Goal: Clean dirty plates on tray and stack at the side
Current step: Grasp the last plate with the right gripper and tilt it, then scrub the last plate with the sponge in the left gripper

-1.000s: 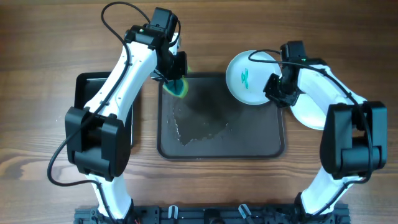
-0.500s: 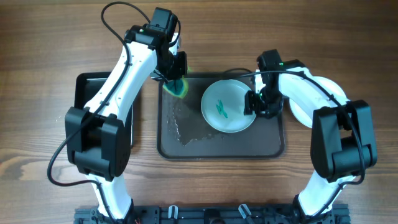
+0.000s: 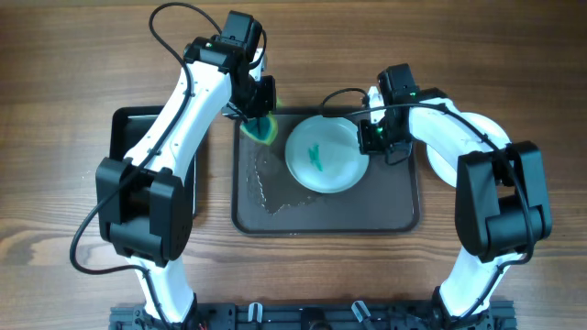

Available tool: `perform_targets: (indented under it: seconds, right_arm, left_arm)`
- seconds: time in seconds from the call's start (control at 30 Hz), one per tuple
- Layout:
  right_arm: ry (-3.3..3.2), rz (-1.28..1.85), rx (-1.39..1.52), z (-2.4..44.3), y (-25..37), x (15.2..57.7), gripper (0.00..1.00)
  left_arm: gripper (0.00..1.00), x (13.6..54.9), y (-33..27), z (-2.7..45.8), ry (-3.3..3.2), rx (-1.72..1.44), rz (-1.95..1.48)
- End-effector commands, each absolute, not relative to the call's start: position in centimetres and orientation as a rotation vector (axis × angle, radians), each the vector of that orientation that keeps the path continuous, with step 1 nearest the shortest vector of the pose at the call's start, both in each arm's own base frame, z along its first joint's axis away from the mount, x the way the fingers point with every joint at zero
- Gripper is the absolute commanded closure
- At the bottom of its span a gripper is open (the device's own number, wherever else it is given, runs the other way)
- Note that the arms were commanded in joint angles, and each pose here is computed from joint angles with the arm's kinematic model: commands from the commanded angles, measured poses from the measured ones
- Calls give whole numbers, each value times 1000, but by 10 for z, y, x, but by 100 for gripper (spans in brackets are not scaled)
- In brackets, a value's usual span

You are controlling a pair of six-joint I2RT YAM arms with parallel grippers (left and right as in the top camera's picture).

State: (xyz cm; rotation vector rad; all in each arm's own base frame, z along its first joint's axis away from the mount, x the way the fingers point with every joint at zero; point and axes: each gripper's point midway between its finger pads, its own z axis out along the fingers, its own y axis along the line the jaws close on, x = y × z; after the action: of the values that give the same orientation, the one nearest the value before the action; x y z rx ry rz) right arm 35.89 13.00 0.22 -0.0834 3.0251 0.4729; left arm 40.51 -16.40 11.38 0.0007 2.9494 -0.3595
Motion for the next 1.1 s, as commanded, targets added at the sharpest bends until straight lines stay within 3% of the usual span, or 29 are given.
perform_targets:
  seconds: [0.0, 0.13, 0.3, 0.6, 0.67, 0.77, 0.87, 0.97, 1.07]
  right_arm:
    - [3122, 642, 270, -9, 154, 341, 96]
    - [3134, 636, 439, -28, 164, 324, 96]
    - [3127, 694, 433, -33, 168, 319, 96]
    - [3127, 694, 423, -33, 169, 319, 96]
    - [3127, 694, 423, -33, 168, 319, 96]
    - [3127, 694, 424, -33, 168, 319, 96]
    - [3127, 692, 425, -33, 168, 319, 96]
    - [3127, 693, 426, -33, 168, 319, 96]
    - [3127, 692, 425, -33, 168, 319, 96]
  left_arm:
    - [96, 405, -163, 116, 2942, -10, -345]
    - [96, 402, -170, 111, 2956, -11, -346]
    - [96, 400, -195, 76, 3009, 52, -332]
    - [96, 385, -209, -41, 3197, 107, -208]
    - [96, 364, -235, -51, 3265, 178, -381]
    - [96, 320, -309, -19, 3157, 636, -1097]
    - [96, 310, -320, -13, 3148, 658, -1183]
    - [96, 320, -308, -16, 3166, 597, -1140]
    - [96, 353, -252, -41, 3288, 235, -667]
